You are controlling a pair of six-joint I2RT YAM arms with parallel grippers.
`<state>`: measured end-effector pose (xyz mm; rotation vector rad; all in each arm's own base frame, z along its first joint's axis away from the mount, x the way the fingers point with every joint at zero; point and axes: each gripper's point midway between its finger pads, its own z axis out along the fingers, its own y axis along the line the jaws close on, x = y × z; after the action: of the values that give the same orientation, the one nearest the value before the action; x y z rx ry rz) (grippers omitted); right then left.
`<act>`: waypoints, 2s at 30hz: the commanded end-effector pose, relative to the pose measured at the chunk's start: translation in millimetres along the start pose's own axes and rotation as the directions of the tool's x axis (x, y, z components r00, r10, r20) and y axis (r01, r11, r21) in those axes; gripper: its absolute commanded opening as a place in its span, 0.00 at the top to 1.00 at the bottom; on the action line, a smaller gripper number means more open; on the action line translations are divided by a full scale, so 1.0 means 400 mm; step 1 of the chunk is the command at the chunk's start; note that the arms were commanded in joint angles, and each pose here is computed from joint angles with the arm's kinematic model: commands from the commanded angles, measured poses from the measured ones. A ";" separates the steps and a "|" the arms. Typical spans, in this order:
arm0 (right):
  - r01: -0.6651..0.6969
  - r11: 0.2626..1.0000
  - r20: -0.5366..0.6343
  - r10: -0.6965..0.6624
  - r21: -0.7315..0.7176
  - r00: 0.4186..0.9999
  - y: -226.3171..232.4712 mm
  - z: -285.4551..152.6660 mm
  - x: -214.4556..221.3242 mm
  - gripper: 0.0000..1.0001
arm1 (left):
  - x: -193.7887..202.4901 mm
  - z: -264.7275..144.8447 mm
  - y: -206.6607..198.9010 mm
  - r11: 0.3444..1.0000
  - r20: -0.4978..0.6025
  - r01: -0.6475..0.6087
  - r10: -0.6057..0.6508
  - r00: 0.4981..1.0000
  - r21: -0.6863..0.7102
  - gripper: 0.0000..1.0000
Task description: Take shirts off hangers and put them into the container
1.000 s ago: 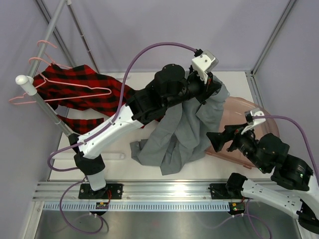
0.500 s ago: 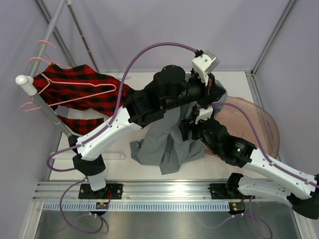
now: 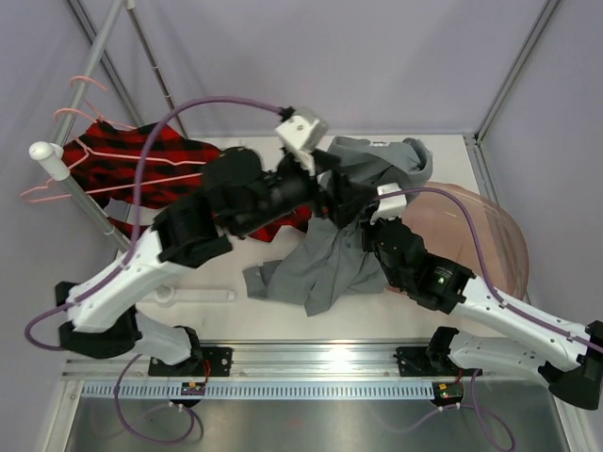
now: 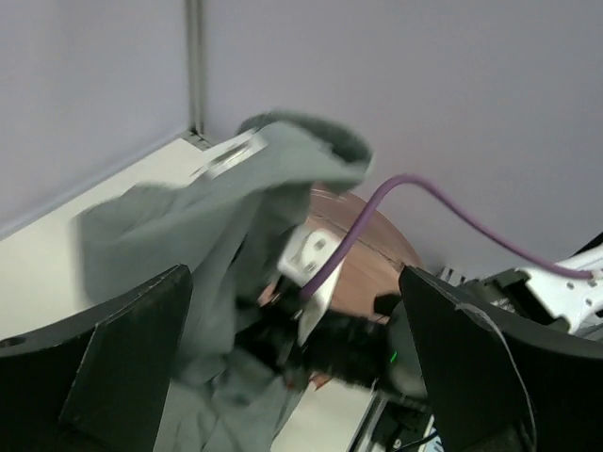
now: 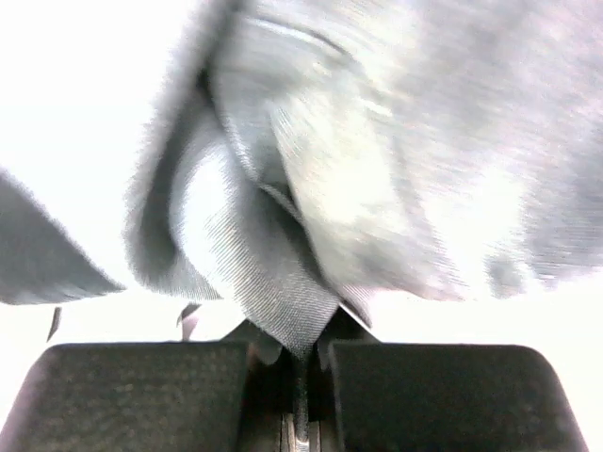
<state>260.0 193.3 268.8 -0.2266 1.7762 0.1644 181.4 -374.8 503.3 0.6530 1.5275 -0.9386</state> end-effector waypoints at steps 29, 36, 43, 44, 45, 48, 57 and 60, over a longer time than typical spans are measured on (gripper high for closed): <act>0.009 0.870 0.370 -0.219 0.493 0.903 -0.415 -0.231 -0.657 1.00 | 0.437 -0.154 0.170 0.940 -0.135 0.188 -0.233 0.963 -0.283 0.32; -0.012 0.848 0.274 -0.157 0.529 0.949 -0.463 -0.261 -0.487 1.00 | 0.448 -0.150 0.150 0.944 -0.148 0.217 -0.259 0.955 -0.248 0.32; -0.009 0.805 0.014 0.001 0.594 1.000 -0.453 -0.195 -0.250 1.00 | 0.449 -0.167 0.152 0.939 -0.148 0.224 -0.269 0.952 -0.262 0.31; -0.026 0.784 -0.033 0.060 0.620 0.998 -0.459 -0.208 -0.203 0.86 | 0.450 -0.170 0.154 0.938 -0.150 0.223 -0.268 0.952 -0.264 0.30; -0.015 0.781 -0.072 0.077 0.624 0.994 -0.451 -0.198 -0.178 0.67 | 0.451 -0.174 0.159 0.936 -0.150 0.218 -0.266 0.952 -0.275 0.30; -0.052 0.808 -0.139 0.164 0.587 0.977 -0.419 -0.196 -0.120 0.01 | 0.459 -0.186 0.165 0.935 -0.164 0.209 -0.263 0.951 -0.286 0.30; -0.219 0.918 -0.052 0.250 0.331 0.967 -0.338 -0.232 -0.227 0.01 | 0.497 -0.225 0.218 0.891 -0.154 0.212 -0.294 0.943 -0.401 0.31; -0.208 0.978 -0.052 0.206 -0.018 0.977 -0.185 -0.190 -0.291 0.01 | 0.534 -0.240 0.246 0.855 -0.129 0.241 -0.333 0.934 -0.460 0.34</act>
<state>229.3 53.2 371.4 0.1676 1.9037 0.0178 166.4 -278.8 280.1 0.3384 1.9869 -0.7551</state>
